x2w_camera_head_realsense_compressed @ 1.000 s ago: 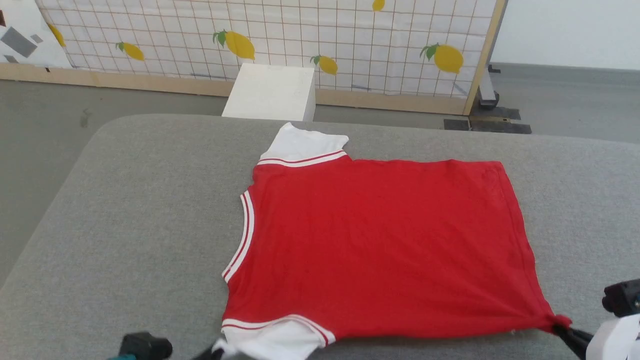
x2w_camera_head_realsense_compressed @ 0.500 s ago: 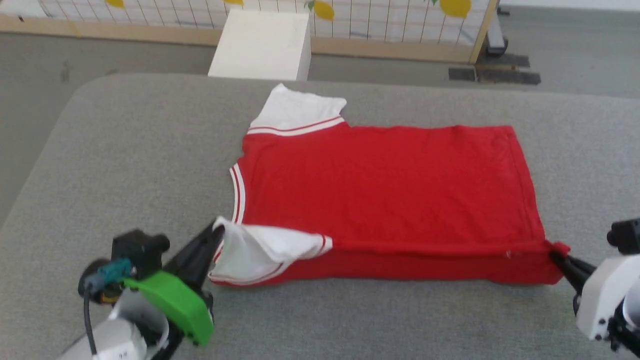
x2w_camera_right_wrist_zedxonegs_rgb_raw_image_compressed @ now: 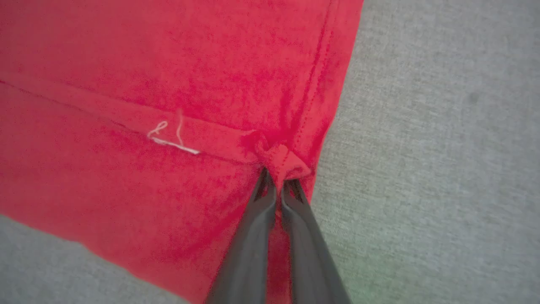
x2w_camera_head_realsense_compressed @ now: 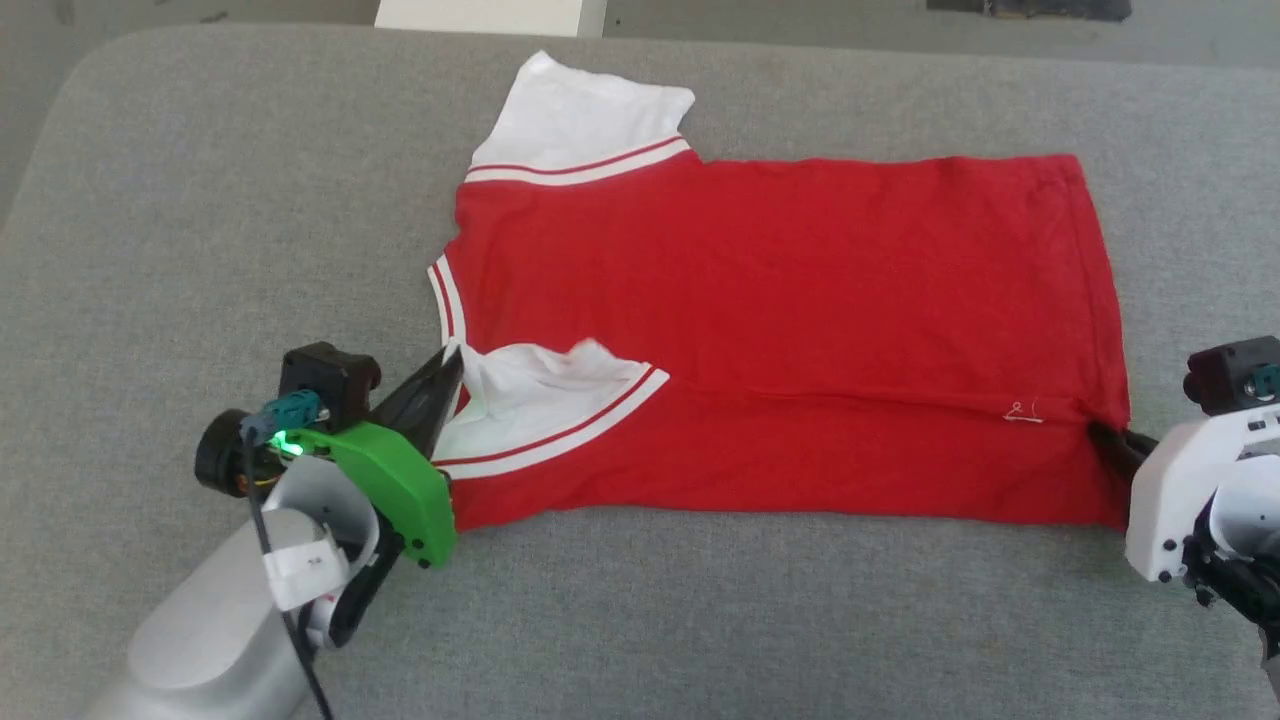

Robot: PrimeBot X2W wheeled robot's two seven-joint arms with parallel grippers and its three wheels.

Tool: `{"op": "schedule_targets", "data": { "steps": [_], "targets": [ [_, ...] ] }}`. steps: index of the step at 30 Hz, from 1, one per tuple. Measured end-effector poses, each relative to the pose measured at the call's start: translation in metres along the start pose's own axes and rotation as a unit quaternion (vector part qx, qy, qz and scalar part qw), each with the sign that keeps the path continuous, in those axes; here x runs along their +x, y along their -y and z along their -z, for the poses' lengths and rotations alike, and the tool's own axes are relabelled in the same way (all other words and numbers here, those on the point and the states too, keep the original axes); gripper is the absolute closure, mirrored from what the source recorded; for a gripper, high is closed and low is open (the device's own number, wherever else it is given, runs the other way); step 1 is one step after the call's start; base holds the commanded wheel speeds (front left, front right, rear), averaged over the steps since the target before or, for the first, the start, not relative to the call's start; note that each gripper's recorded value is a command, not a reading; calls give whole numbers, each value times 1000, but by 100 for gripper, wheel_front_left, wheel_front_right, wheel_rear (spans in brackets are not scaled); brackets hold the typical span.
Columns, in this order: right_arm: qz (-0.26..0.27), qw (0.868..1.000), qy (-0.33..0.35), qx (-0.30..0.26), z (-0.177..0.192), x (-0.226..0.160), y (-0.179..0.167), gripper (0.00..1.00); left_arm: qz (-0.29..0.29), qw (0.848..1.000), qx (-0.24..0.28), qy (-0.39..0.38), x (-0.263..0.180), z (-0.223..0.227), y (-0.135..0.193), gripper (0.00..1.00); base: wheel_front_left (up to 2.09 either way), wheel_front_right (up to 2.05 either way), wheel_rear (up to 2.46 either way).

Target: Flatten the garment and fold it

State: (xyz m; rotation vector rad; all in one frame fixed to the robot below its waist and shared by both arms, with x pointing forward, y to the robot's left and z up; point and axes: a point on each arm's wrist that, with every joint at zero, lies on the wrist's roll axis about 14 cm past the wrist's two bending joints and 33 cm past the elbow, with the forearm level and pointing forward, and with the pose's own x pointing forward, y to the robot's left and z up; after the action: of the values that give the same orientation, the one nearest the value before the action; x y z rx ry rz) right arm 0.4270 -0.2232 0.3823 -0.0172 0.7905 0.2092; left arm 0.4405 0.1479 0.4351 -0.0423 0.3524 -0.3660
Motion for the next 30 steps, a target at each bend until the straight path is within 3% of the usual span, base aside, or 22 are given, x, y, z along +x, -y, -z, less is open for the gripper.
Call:
{"op": "schedule_targets", "data": {
  "steps": [1,2,3,4,16,22,30],
  "targets": [
    [0,1000,-2,-4,1,4,0,100,-3,1000,-5,-6,3,6,-1,100,0,0,0],
    [1,1000,-2,-6,0,7,0,100,-7,1000,-10,-11,5,12,-2,93,0,0,0],
    [1,1000,-1,-7,-1,9,0,71,-9,1000,-12,-16,6,17,-3,5,0,0,0],
    [2,1000,2,-9,-2,11,-1,0,-12,1000,-13,-19,7,20,-4,0,0,0,0],
    [10,998,54,-37,-14,-9,-13,0,-62,995,-62,44,-14,6,-14,0,0,0,0],
    [28,997,78,-11,-10,-34,-19,0,-108,984,-120,81,-43,-1,-11,0,0,0,0],
    [48,995,80,28,1,-63,-29,0,-125,977,-170,-2,-64,36,10,0,0,0,0]
  ]
}}
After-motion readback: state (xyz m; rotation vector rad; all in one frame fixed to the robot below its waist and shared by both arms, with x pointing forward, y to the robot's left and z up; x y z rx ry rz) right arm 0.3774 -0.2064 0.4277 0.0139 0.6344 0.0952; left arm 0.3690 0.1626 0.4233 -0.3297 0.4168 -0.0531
